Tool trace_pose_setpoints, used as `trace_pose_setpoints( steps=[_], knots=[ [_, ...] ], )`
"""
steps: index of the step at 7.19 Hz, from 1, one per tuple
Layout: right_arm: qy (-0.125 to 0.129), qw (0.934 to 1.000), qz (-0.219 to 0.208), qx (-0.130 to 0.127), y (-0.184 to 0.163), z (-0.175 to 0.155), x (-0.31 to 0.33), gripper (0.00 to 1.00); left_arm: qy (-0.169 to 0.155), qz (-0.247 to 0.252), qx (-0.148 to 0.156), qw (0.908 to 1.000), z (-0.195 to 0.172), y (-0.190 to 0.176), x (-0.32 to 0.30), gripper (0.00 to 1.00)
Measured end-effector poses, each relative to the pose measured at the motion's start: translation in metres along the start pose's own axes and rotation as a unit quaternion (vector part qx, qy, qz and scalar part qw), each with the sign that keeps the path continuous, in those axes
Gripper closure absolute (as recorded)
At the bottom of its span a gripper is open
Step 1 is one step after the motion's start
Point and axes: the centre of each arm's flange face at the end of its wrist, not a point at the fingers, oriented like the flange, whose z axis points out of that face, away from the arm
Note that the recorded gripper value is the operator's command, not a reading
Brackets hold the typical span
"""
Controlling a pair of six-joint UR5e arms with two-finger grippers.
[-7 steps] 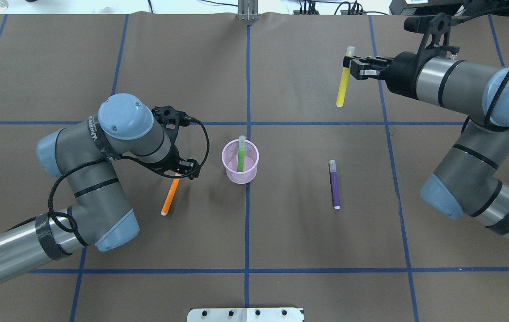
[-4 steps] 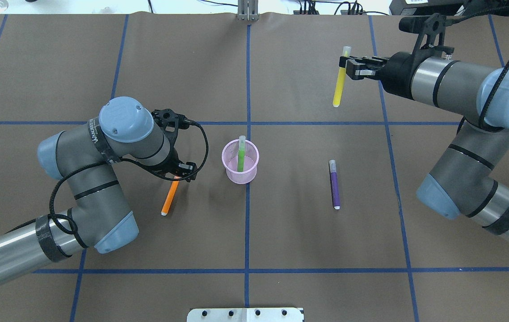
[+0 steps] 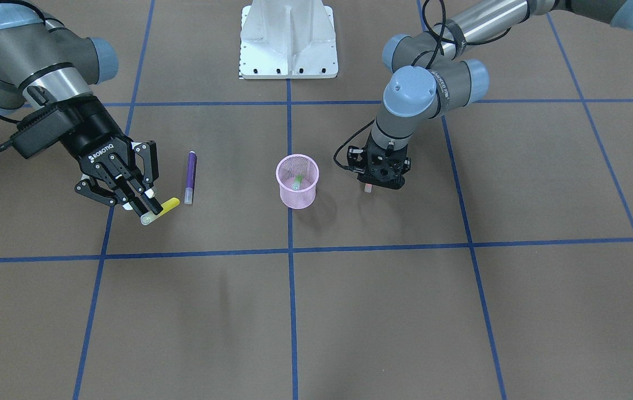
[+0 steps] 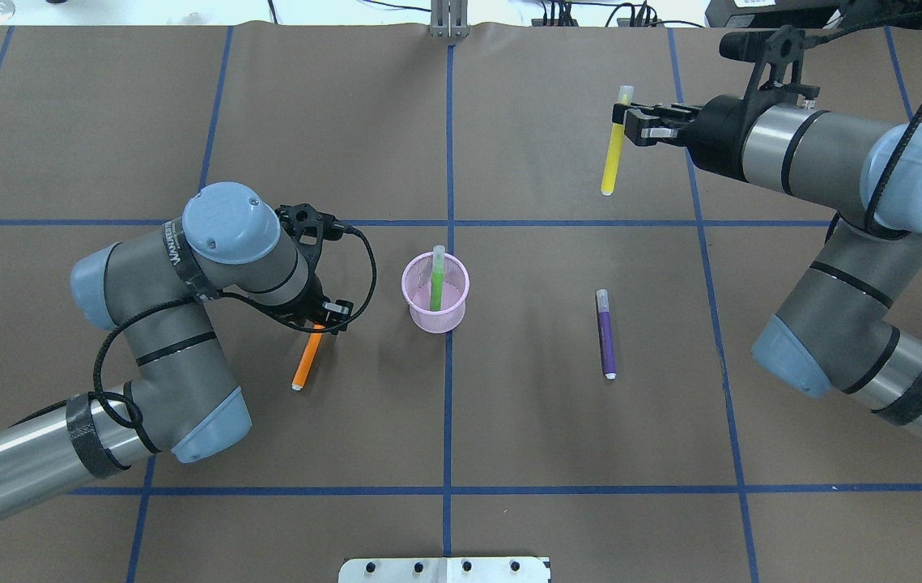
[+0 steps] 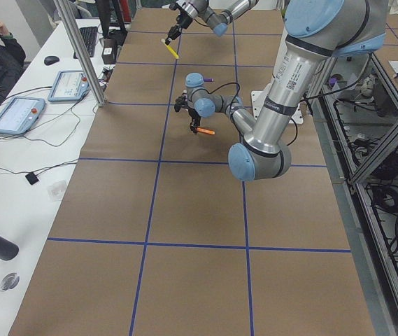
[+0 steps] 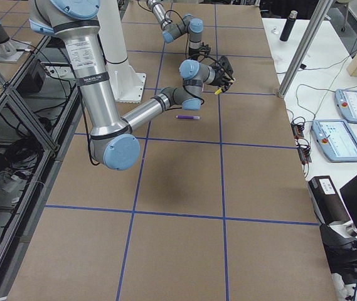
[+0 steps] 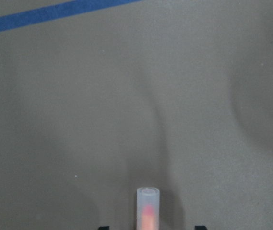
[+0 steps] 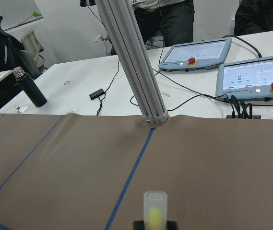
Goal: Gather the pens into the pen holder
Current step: 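Grasp the orange marker with the left gripper while the right gripper lifts the yellow marker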
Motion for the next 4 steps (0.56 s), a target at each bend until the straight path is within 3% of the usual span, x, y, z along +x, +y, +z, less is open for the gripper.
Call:
trace_pose_setpoints(
  steps=[1, 2, 4],
  knots=[
    [-0.002, 1.0, 0.0, -0.001, 0.0002, 0.0007, -0.002, 1.0, 0.0, 0.0, 0.0, 1.0, 0.0005, 0.0003, -0.0001, 0.86],
    [-0.002, 1.0, 0.0, -0.001, 0.0004, 0.001, -0.0026, 1.0, 0.0, 0.0, -0.001, 1.0, 0.0008, 0.0004, -0.0002, 1.0],
    [-0.002, 1.0, 0.0, -0.001, 0.0006, 0.0013, -0.003, 1.0, 0.001, -0.005, 0.001, 1.0, -0.0009, 0.0003, 0.0001, 1.0]
  ],
)
